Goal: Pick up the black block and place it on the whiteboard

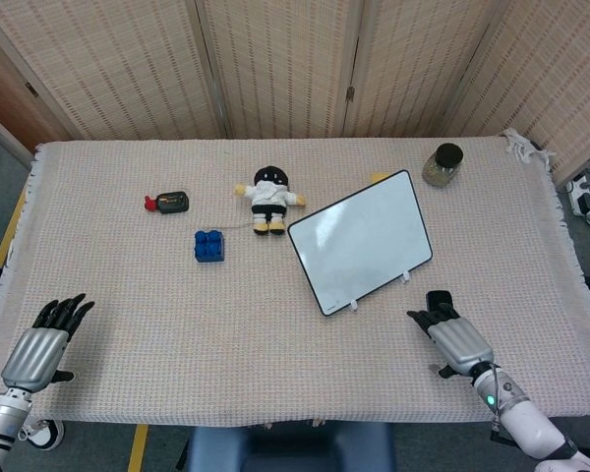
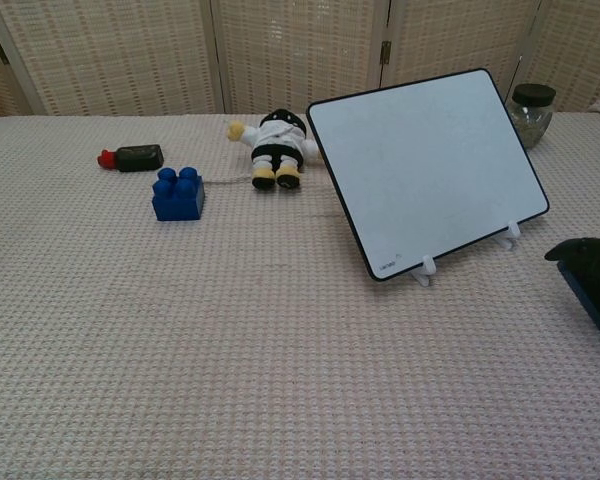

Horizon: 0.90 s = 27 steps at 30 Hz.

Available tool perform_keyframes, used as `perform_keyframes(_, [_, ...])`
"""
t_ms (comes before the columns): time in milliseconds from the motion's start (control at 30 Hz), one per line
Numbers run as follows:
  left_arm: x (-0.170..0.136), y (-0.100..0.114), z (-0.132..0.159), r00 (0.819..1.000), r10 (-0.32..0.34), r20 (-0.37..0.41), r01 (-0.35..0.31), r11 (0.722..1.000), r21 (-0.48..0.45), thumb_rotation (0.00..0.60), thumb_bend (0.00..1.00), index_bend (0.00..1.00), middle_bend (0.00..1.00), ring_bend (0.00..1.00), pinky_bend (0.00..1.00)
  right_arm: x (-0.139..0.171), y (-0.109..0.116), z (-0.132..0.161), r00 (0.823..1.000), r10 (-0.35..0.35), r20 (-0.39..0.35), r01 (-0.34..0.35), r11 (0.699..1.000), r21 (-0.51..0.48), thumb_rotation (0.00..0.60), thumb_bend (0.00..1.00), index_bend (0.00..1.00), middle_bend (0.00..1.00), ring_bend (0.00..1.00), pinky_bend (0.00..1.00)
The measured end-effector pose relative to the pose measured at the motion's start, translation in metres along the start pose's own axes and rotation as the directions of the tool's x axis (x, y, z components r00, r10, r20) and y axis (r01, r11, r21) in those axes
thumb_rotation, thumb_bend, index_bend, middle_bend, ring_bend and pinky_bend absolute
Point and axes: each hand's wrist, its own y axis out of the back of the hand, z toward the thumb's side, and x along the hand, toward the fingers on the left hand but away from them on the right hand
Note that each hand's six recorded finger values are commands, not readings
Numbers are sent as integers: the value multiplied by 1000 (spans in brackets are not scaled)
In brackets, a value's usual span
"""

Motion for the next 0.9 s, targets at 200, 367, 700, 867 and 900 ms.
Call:
perform_keyframes(200, [-2, 2, 0, 1000, 9, 1, -9, 1000, -5, 600, 211, 0, 0, 0, 0, 0, -12, 1, 999, 23, -48, -23, 1000, 0, 600, 315, 0, 158, 133, 0])
perform_keyframes(367, [-3, 3, 4, 1000, 13, 15, -13, 1000, 1, 600, 211, 0, 0, 0, 0, 1, -18, -4, 999, 27, -37, -26, 999, 35, 600, 315, 0, 165, 130, 0])
perform_keyframes(700, [-5, 4, 3, 1000, 15, 12, -15, 1000, 1, 600, 210, 0, 0, 0, 0, -1, -35, -11, 998, 65, -8, -65, 997, 46, 600, 314, 0, 164, 137, 0])
perform_keyframes(867, [-5, 4, 3, 1000, 15, 13, -15, 1000, -2, 600, 211, 0, 0, 0, 0, -1, -37, -12, 998, 67, -6, -67, 997, 43, 600, 315, 0, 164, 135, 0])
perform_keyframes(900, [-5, 4, 3, 1000, 16, 13, -16, 1000, -2, 600, 211, 0, 0, 0, 0, -1, -36, -13, 998, 64, -4, -63, 997, 43, 600, 315, 0, 163, 135, 0])
